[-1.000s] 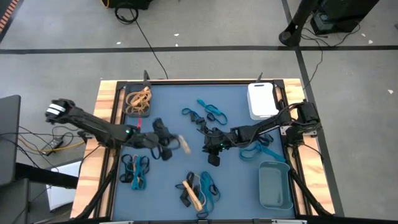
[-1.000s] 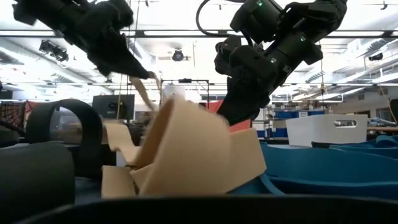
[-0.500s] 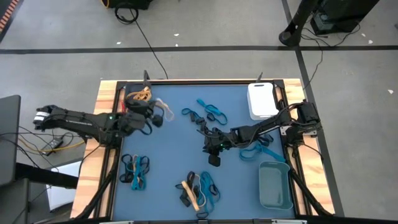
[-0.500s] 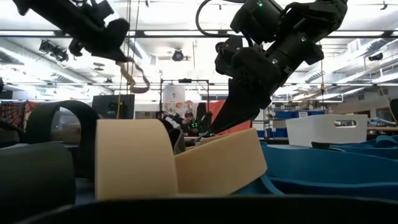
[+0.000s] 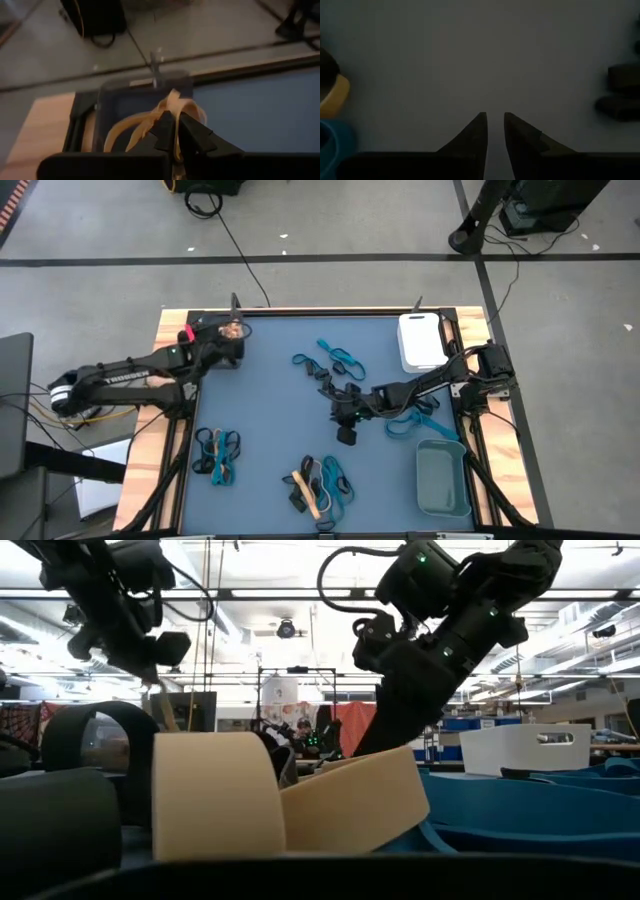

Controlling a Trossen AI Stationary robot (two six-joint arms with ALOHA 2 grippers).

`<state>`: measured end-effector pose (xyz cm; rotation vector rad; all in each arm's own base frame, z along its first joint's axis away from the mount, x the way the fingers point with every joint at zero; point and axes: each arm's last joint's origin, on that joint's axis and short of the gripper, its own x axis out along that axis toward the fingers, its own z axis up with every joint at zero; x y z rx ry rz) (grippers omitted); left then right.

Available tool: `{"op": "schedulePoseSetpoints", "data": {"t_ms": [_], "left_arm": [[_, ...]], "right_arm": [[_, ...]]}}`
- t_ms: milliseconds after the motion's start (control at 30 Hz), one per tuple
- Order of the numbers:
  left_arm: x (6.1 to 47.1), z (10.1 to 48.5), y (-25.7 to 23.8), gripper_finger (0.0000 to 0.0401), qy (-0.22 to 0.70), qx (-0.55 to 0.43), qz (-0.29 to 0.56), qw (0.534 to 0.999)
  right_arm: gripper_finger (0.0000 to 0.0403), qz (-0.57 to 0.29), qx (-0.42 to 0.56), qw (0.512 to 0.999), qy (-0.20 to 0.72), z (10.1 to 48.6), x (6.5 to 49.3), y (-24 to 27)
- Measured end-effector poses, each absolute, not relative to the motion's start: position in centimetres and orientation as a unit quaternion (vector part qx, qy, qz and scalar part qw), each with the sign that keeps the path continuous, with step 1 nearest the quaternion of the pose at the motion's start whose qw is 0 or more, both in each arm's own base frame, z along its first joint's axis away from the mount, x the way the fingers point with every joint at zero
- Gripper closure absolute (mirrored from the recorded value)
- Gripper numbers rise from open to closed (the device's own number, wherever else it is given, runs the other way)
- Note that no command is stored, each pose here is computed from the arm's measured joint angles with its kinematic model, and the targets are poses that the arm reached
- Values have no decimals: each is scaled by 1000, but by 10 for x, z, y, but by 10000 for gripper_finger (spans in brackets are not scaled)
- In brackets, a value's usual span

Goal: Sort rubber bands into baskets
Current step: Put the yellow rubber band into the black bin

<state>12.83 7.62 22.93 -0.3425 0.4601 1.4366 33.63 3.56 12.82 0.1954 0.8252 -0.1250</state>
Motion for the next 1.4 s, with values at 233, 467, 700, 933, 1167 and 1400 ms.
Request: {"op": "schedulePoseSetpoints", "data": {"t_ms": [233, 467, 700, 933, 1167, 1400], "left_arm": [[119, 225, 85, 372, 239, -172, 664, 687], [113, 221, 88, 335, 270, -192, 660, 674], [110, 220, 89, 276, 272, -195, 668, 665], [111, 220, 89, 239, 279, -202, 656, 671], [125, 220, 82, 238, 319, -247, 518, 754], [145, 224, 55, 238, 350, -237, 362, 831]], "right_arm": [[324, -67, 99, 904, 411, 121, 330, 33], [325, -59, 103, 904, 411, 120, 329, 34], [324, -54, 104, 904, 412, 120, 329, 34], [323, -53, 101, 904, 412, 120, 329, 34], [325, -50, 94, 905, 412, 120, 329, 34], [324, -48, 90, 907, 409, 121, 330, 33]]}}
